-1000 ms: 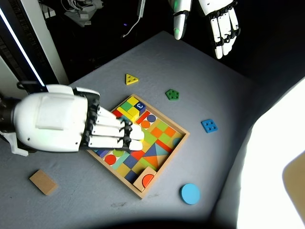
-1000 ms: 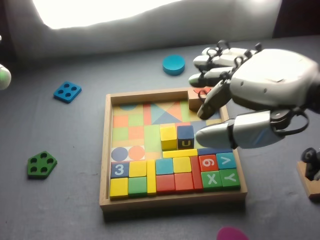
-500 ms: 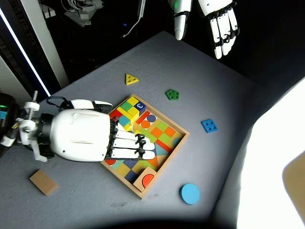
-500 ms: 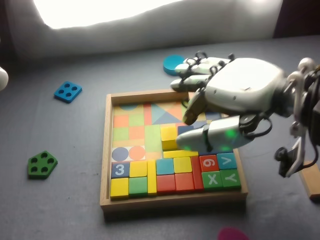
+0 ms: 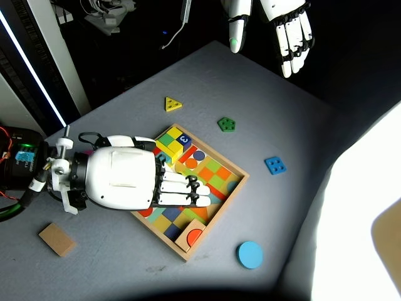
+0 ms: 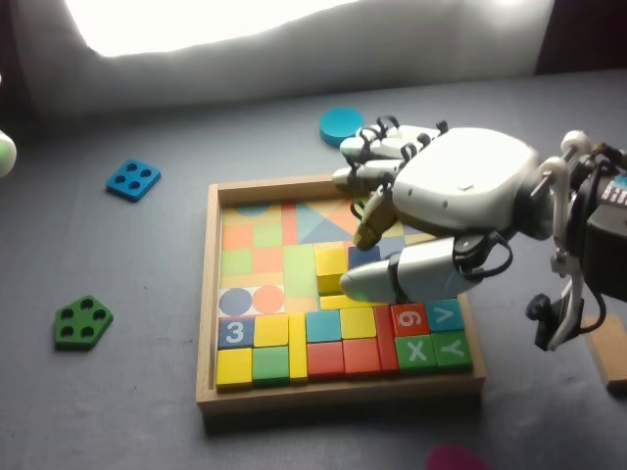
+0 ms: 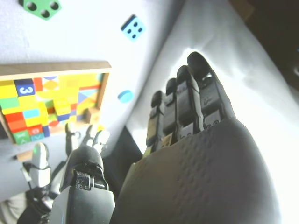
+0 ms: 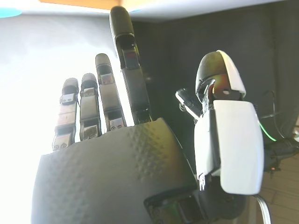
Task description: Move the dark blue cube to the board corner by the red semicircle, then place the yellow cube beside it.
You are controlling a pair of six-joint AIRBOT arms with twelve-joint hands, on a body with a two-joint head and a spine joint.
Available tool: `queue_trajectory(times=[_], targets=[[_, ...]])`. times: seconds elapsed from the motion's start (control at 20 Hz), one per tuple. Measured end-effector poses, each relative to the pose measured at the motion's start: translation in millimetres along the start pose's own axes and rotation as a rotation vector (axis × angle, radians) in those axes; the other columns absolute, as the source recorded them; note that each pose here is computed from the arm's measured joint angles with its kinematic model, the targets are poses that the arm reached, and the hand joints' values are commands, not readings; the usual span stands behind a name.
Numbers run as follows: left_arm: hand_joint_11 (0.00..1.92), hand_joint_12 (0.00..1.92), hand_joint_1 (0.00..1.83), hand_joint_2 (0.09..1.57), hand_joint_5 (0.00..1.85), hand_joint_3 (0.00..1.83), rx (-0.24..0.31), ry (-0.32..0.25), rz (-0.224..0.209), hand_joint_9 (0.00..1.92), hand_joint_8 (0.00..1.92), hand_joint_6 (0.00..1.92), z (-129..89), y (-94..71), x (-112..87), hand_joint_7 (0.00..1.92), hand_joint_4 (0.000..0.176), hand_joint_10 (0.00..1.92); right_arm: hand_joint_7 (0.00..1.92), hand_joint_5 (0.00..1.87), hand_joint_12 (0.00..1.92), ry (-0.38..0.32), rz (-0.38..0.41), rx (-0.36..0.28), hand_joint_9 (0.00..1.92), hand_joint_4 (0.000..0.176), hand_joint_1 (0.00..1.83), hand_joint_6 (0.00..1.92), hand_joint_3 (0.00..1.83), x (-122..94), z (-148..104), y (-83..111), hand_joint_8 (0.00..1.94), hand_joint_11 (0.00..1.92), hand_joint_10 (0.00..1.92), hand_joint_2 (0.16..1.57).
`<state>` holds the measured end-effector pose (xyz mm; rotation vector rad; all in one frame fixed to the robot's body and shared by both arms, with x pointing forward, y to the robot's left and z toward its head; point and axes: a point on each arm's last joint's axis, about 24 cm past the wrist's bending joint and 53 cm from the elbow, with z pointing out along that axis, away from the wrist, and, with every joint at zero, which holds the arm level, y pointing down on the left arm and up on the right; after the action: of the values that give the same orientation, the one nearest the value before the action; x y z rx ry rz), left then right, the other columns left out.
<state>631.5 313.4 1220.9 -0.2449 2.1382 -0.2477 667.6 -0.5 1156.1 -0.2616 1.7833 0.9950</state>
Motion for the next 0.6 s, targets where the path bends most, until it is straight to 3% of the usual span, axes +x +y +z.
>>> queue_trajectory(times=[0.15, 0.6], targets=[[0.0, 0.7, 0.0, 1.2, 0.11, 0.0, 0.001, 0.0, 0.0, 0.17, 0.01, 0.01, 0, -0.2, 0.0, 0.14, 0.019, 0.01, 0.2, 0.84, 0.0, 0.015, -0.007, 0.005, 0.0, 0.0, 0.0, 0.01, 0.01, 6, 0, -2.1, 0.0, 0.0, 0.0, 1.17], [0.0, 0.63, 0.0, 1.2, 0.1, 0.0, 0.001, 0.0, 0.0, 0.14, 0.0, 0.0, 0, -0.2, 0.0, 0.11, 0.021, 0.0, 0.22, 0.84, 0.0, 0.017, -0.015, 0.011, 0.0, 0.0, 0.0, 0.01, 0.01, 11, -2, -7.0, 0.01, 0.0, 0.0, 1.17]])
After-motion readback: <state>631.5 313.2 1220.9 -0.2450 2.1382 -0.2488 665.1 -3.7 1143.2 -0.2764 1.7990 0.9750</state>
